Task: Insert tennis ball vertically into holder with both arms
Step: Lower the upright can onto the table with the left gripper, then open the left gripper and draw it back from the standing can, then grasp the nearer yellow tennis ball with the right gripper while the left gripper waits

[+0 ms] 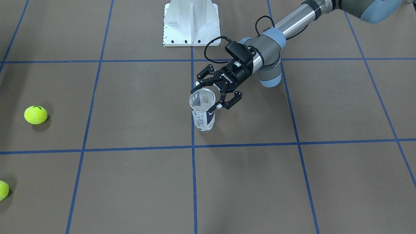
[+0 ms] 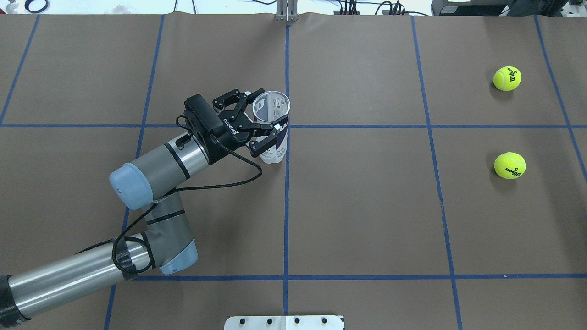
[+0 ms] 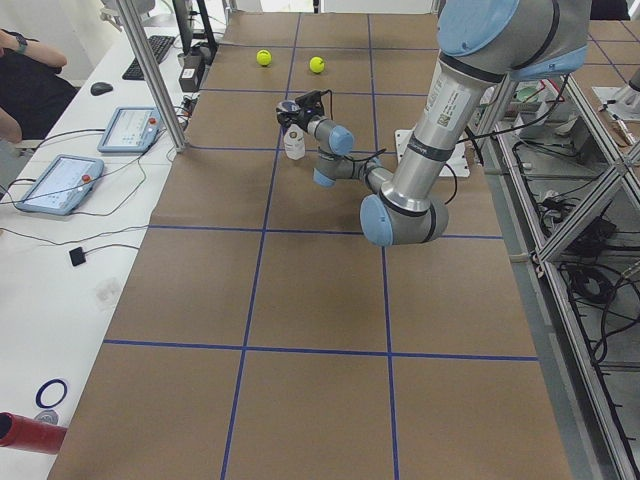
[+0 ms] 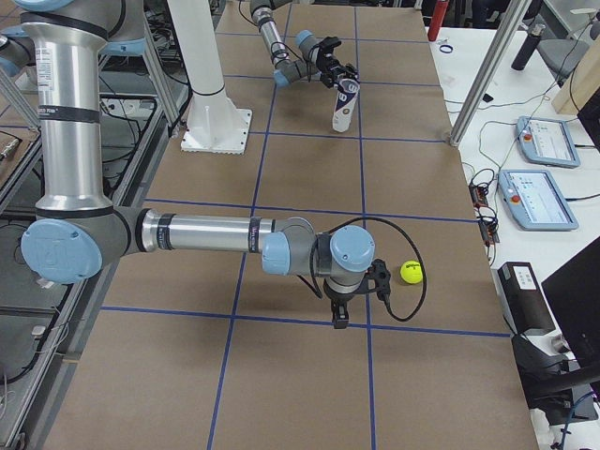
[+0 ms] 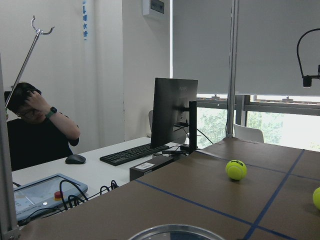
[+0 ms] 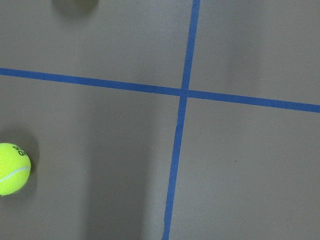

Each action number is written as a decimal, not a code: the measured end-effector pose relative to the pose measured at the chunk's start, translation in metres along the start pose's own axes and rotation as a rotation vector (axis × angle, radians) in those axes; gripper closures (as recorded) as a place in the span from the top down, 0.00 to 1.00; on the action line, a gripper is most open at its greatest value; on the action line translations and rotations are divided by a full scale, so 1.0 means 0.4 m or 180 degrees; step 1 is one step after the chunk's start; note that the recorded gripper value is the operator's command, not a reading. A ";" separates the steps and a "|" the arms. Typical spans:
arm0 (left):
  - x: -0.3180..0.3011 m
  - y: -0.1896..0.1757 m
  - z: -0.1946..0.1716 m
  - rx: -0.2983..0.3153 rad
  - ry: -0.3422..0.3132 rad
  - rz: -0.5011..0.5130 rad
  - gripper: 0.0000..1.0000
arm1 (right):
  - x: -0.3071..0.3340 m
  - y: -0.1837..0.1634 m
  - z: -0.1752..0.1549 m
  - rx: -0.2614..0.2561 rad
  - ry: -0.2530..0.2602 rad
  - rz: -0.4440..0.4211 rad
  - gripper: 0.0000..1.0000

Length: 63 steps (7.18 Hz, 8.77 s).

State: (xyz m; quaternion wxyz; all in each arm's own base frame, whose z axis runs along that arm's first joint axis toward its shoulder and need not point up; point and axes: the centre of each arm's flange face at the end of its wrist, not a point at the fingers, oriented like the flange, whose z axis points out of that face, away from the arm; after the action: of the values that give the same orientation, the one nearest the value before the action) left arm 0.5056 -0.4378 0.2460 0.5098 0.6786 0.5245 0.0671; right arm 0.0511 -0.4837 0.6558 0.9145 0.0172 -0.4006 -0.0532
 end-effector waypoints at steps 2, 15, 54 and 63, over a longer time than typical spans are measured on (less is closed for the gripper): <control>-0.011 0.020 -0.014 0.0090 -0.0044 -0.0024 0.25 | -0.001 -0.001 -0.001 0.0001 0.0000 -0.0004 0.99; -0.016 0.054 -0.027 0.0064 -0.0071 -0.0016 0.99 | -0.006 -0.003 -0.006 0.0016 0.0002 -0.0021 0.99; -0.452 -0.001 -0.365 -0.2115 0.0068 -0.0559 0.99 | -0.634 -0.074 0.403 -0.0094 0.0367 -0.0179 0.00; -0.324 0.050 -0.299 -0.2064 0.0232 -0.0532 0.97 | -0.877 -0.262 0.139 0.0339 -0.0193 -0.0091 0.00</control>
State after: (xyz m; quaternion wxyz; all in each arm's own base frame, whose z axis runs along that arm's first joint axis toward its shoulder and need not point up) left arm 0.3865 -0.4630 0.3753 0.6839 0.4329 0.5475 0.2126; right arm -0.2348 -0.5483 0.4293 0.8989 0.0700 -0.4302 -0.0454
